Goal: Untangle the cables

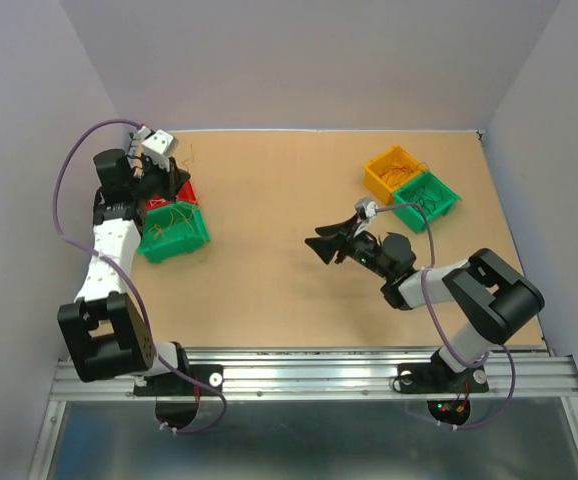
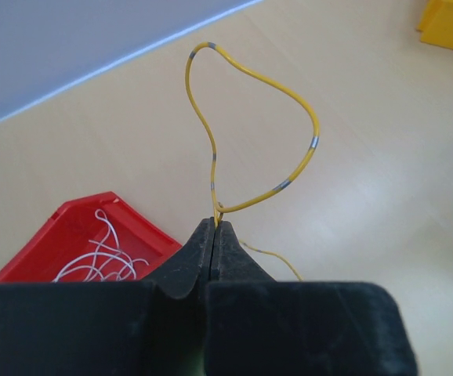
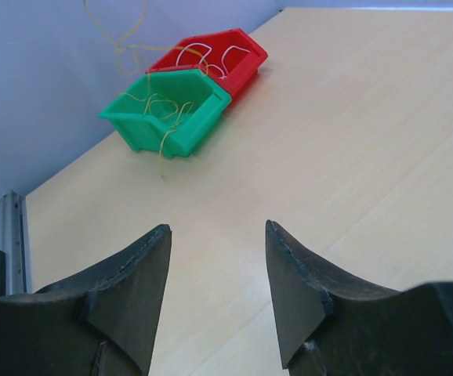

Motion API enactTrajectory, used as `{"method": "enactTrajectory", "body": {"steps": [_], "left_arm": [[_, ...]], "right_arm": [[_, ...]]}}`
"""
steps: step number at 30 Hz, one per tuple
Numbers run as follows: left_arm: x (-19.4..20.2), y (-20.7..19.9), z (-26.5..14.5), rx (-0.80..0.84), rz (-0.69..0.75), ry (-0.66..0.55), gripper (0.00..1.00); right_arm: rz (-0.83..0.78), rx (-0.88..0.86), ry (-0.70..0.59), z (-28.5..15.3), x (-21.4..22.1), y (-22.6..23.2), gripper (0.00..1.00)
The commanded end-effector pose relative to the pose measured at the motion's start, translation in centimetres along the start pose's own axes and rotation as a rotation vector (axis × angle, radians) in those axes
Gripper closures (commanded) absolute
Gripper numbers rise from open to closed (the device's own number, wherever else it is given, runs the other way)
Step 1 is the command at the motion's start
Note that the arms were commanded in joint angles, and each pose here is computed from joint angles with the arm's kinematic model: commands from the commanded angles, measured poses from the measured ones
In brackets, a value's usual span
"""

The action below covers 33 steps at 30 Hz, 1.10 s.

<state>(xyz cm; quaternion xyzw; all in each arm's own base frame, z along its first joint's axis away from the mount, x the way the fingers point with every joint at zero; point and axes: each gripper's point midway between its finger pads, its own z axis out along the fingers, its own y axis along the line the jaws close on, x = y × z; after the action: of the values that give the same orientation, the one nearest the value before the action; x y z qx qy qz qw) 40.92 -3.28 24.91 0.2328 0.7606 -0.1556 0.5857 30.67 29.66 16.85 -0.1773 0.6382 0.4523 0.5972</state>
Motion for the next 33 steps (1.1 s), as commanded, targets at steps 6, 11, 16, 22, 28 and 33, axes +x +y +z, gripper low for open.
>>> {"method": "enactTrajectory", "body": {"steps": [6,11,16,22,28,33], "left_arm": [[2.1,1.9,-0.8,0.151,-0.043,-0.029,1.00],[4.9,2.9,-1.3,0.149,-0.044,0.038,1.00],[9.1,4.0,-2.5,0.156,-0.042,0.165,1.00],[13.7,5.3,-3.6,0.171,0.029,0.328,1.00],[15.7,5.7,-4.3,0.223,0.112,0.435,1.00],[17.3,6.5,-4.4,0.195,0.229,0.528,1.00]], "right_arm": [[-0.162,-0.153,-0.397,-1.7,-10.0,4.7,0.44],[-0.161,-0.138,-0.400,-1.9,-10.1,4.4,0.44],[-0.160,-0.136,-0.399,-2.0,-10.1,4.4,0.44],[-0.152,-0.150,-0.392,-1.6,-10.0,4.5,0.44],[-0.150,-0.157,-0.390,-1.6,-10.0,4.6,0.45],[-0.148,-0.171,-0.385,-1.5,-9.9,4.8,0.45]]}}
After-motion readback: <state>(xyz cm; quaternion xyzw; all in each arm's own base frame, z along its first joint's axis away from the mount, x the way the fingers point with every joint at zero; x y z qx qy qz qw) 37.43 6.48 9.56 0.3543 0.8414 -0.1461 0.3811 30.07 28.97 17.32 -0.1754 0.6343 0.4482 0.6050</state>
